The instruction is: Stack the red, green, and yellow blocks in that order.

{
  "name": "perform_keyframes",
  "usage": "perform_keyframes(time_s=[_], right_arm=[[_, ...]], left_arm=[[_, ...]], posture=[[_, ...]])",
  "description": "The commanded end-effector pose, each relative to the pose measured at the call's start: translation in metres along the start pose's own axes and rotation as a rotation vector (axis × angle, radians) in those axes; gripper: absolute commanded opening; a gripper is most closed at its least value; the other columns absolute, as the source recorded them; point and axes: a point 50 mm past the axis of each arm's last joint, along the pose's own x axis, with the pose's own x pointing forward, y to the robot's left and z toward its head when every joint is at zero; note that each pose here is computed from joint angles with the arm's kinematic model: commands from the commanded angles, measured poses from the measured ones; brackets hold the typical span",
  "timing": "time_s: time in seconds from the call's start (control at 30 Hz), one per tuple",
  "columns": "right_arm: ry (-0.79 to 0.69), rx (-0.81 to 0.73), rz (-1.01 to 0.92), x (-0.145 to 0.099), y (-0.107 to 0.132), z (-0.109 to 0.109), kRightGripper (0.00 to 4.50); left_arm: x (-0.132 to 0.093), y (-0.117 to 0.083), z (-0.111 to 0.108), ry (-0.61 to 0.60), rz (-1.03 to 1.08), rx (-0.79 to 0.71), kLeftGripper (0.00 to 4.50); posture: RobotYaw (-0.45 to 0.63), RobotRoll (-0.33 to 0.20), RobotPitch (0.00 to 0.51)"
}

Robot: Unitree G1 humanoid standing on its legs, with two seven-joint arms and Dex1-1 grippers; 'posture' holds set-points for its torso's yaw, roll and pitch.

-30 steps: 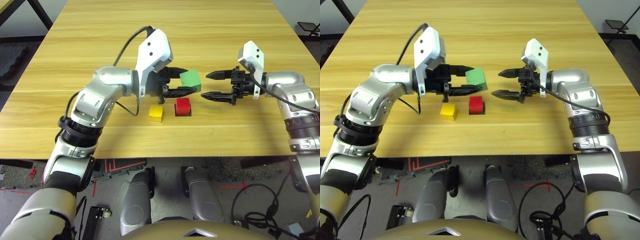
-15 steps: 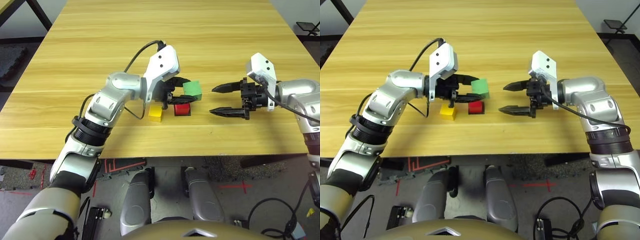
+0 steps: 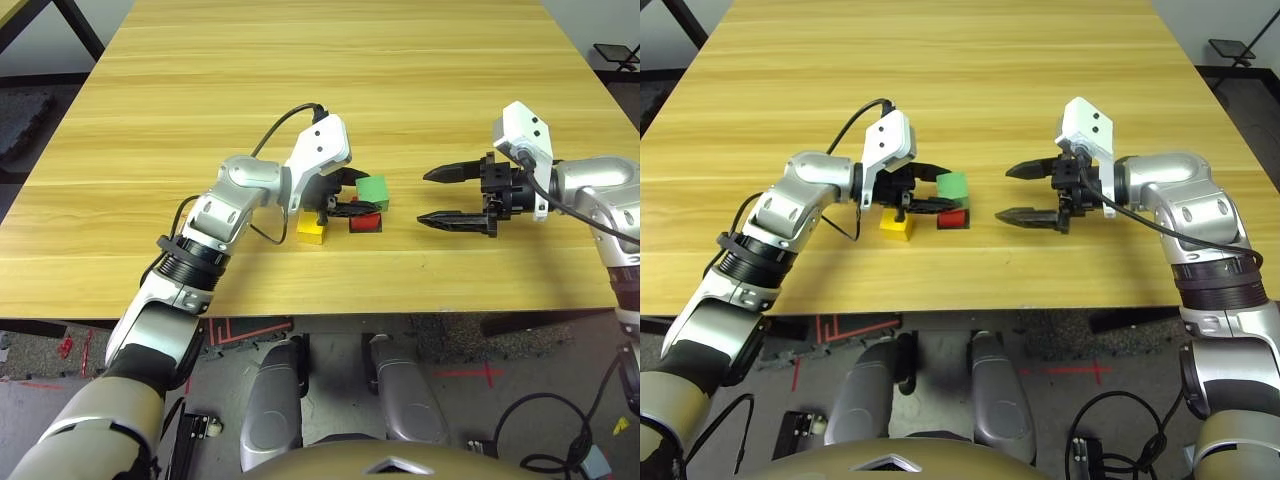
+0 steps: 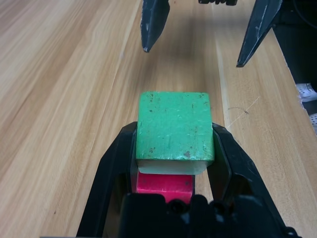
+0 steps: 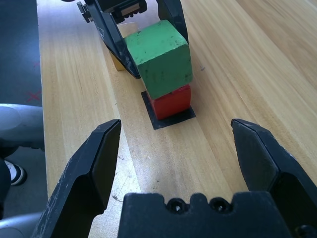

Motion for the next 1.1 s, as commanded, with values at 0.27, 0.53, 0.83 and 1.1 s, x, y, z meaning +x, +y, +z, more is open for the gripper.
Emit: perform_keyframes(time_s=[0.27,0.53,0.83,1.1], right_arm=[[-0.018,-0.014,0.005,0.003,0.002,0.002,4.50],[-0.025,-0.015,0.002,0.005,0.001,0.003,4.50],[-0.030,-0.014,0.001,0.006,-0.001,0.003,4.50],[-0.038,-0.014,0.007,0.009,-0.002,0.004,4.50]], left_arm=[[0.003,-0.003,-0.005,0.018,-0.024,0.002,2.07],[0.004,-0.002,-0.011,0.032,-0.025,-0.006,2.07],[0.004,-0.003,-0.017,0.053,-0.025,-0.013,2.07],[0.001,0.004,-0.017,0.066,0.011,-0.006,4.47]], posture=[[0.27,0.009,0.196],[0.27,0.006,0.202],[0.27,0.004,0.203],[0.28,0.004,0.200]])
